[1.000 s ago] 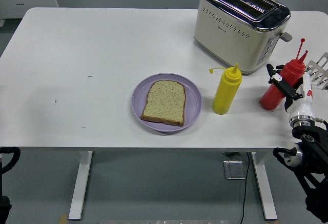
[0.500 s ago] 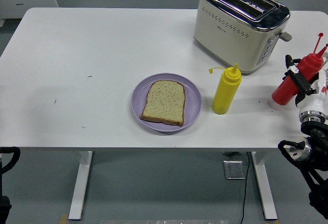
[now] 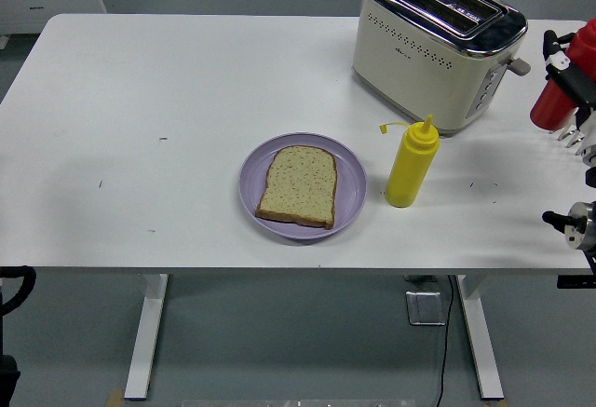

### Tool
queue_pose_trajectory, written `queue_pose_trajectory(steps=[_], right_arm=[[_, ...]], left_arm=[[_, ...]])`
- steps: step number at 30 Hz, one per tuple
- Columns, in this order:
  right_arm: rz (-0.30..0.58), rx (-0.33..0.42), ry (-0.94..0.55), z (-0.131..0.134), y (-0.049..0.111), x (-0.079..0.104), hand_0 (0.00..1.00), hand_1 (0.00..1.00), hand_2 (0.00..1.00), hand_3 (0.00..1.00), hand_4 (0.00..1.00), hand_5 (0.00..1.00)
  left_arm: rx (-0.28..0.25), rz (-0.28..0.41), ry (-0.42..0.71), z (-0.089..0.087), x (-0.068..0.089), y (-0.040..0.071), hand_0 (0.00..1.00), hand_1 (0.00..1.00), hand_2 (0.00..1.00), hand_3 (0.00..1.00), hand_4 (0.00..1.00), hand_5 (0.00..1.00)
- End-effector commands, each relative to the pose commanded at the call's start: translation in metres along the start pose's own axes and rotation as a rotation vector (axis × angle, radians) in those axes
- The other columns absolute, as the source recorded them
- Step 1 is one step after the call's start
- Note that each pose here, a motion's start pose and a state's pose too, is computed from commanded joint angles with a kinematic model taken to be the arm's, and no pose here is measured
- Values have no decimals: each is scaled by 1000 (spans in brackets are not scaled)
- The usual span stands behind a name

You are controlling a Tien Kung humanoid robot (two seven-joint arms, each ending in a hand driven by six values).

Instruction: Pick up the cup,pour liquid into bread,place the cup on the desk

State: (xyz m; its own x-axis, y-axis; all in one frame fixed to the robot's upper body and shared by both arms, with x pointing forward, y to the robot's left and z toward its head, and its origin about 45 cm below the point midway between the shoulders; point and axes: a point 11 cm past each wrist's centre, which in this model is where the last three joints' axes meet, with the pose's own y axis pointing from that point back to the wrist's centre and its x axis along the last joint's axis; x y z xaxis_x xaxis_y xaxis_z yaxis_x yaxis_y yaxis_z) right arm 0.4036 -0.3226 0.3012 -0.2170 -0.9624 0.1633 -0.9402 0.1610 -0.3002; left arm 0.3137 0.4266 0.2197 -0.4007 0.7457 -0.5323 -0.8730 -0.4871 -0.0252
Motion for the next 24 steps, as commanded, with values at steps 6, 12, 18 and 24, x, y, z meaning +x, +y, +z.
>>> queue_pose_trajectory(steps=[6,12,18,24], right_arm=[[-110,137,273,-44,-23,-21,17,72,226,344,601,279],[-262,253,582,-69,-41,-55,39,89,234,346,559,378],[-402,371,916,-76,-46,-88,44,82,237,341,541,387],[-562,506,1261,-71,-36,-130,67,110,249,347,528,378]], left_arm=[[-2,2,1,0,0,0,781,801,816,743,636,998],[2,2,4,-1,0,1,779,802,815,743,635,998],[-4,8,6,1,2,0,779,801,814,739,634,998],[-3,9,6,0,2,0,780,801,814,735,635,998]])
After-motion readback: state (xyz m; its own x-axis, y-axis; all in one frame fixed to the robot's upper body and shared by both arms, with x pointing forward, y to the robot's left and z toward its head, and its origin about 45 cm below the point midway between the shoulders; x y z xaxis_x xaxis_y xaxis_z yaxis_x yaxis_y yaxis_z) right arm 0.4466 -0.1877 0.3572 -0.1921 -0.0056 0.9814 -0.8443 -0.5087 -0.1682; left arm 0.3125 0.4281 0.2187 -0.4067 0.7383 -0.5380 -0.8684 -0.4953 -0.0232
